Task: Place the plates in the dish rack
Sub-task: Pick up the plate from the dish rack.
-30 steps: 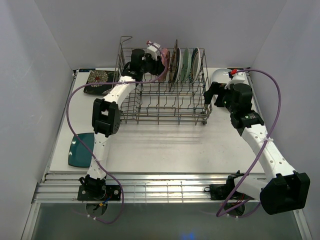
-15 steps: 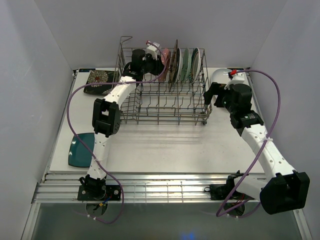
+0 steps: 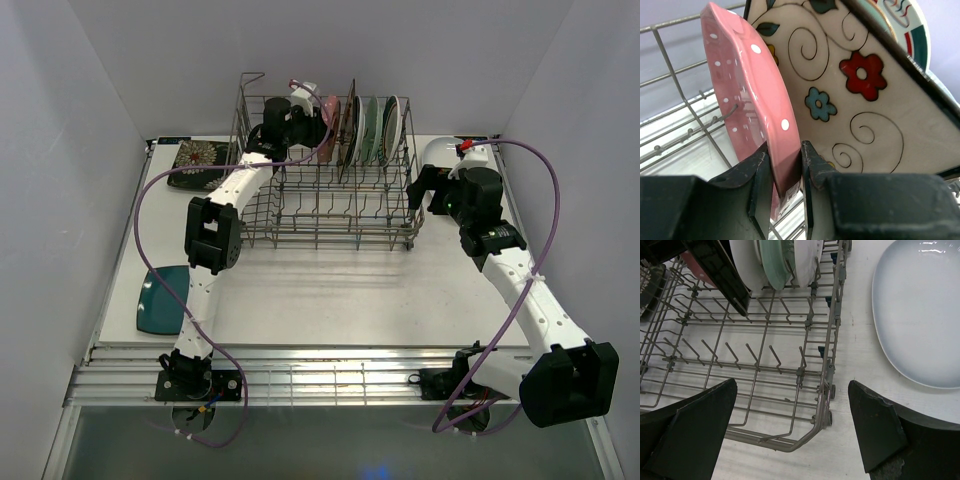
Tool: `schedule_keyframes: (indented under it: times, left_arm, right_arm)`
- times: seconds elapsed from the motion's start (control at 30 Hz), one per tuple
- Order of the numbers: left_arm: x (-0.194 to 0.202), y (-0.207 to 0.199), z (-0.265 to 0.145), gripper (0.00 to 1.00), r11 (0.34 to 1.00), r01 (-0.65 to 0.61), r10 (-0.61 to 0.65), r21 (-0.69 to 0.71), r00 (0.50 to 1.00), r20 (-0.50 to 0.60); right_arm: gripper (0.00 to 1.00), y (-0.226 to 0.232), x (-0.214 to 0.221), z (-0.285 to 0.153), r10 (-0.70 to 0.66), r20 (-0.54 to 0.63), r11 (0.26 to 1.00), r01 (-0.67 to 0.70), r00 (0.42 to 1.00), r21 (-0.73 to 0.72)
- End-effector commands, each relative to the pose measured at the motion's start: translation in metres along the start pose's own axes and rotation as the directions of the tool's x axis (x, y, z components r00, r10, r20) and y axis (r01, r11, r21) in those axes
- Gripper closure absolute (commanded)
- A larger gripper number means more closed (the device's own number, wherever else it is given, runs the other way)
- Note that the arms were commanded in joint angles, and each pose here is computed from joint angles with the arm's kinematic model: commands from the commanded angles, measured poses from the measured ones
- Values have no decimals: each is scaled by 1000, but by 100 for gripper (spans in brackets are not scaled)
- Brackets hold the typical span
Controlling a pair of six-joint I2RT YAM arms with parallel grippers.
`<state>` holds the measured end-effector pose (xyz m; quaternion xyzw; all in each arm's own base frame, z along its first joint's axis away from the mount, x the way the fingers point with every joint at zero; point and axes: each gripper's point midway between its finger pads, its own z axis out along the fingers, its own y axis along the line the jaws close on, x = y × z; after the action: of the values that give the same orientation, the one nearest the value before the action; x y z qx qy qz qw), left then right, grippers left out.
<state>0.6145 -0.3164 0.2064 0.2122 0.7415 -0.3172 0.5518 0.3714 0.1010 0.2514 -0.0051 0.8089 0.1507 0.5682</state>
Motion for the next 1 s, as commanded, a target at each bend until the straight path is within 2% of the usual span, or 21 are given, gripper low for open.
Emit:
schedule_keyframes:
  times: [0.0,0.47,0.7,0.83,0.97]
  left_arm:
    - [-131,-47,-34,100,989,-132,108,61,948,301]
    - [-193,-69,-67,100,982,-168,120,81,903,413]
    - [-213,-73,-81,100,982,-184,142,52,885,443]
    - [-229,-66,-92,100,987,-161,152,-21,871,467]
    - [-240,-77,-104,100,984,-179,157,-3,858,489]
  right_arm:
    - [3,7,-17,1,-2,57,1000,4,998,-26]
    - [3,7,-15,1,-4,47,1000,5,999,-28]
    - [3,7,-16,1,-4,50,1000,5,999,-29]
    - [3,7,-16,2,-4,50,1000,5,999,-29]
    - [3,7,-15,2,-4,47,1000,5,999,-27]
